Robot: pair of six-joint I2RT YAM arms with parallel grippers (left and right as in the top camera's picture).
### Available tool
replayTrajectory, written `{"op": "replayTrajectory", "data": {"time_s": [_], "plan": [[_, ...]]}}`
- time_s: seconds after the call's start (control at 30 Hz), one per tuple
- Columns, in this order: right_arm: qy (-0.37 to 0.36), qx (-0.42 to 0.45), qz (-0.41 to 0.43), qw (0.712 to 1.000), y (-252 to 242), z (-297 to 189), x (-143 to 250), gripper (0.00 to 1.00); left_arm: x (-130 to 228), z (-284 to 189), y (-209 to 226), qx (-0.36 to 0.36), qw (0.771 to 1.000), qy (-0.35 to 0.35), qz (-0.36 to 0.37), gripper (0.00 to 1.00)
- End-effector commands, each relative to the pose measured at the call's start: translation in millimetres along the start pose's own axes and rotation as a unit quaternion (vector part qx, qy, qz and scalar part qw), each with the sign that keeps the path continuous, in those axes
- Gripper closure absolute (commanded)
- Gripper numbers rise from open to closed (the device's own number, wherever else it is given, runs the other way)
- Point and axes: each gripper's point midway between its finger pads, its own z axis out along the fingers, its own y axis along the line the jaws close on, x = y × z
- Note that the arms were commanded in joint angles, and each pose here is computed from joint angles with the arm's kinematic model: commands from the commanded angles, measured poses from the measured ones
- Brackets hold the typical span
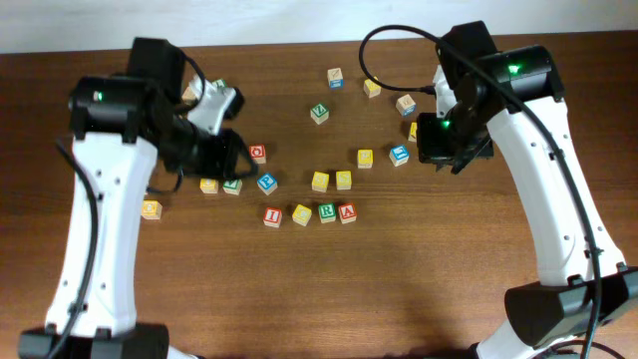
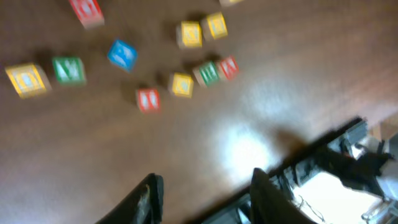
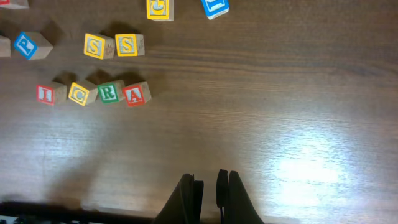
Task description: Spell out ICRA
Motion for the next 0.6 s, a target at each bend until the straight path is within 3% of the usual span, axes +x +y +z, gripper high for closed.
{"op": "replayTrajectory", "data": {"time_s": [0.0, 0.03, 0.17, 0.33, 0.43, 0.57], "plan": [[-0.011, 0.006, -0.010, 1.000, -2.9, 3.8, -3.6, 0.96, 18.6, 24.6, 27.8, -0.125, 0.984, 0.053, -0.117, 0.89], [-0.008, 0.007, -0.010, 1.000, -3.5, 12.8, -4.3, 0.96, 21.9, 40.4, 34.7, -0.158, 0.973, 0.056, -0.158, 1.00], [0.022, 0.014, -0.007, 1.000, -9.8, 64.2, 2.3, 0.96, 28.7, 97.2, 54.2, -0.176, 0.965, 0.064, -0.182, 1.00], [0.037, -0.019, -0.005, 0.999, -6.6, 132.8, 14.3, 0.96, 27.5, 163.7, 88.5, -0.191, 0.966, 0.022, -0.172, 1.00], [-0.006, -0.091, -0.014, 0.996, 18.2, 145.7, -4.4, 0.96, -7.2, 172.8, 97.7, -0.194, 0.966, -0.060, -0.158, 1.00], [-0.059, -0.116, -0.019, 0.991, 40.0, 143.7, -29.0, 0.96, -40.9, 177.2, 93.0, -0.167, 0.966, -0.121, -0.159, 1.00]]}}
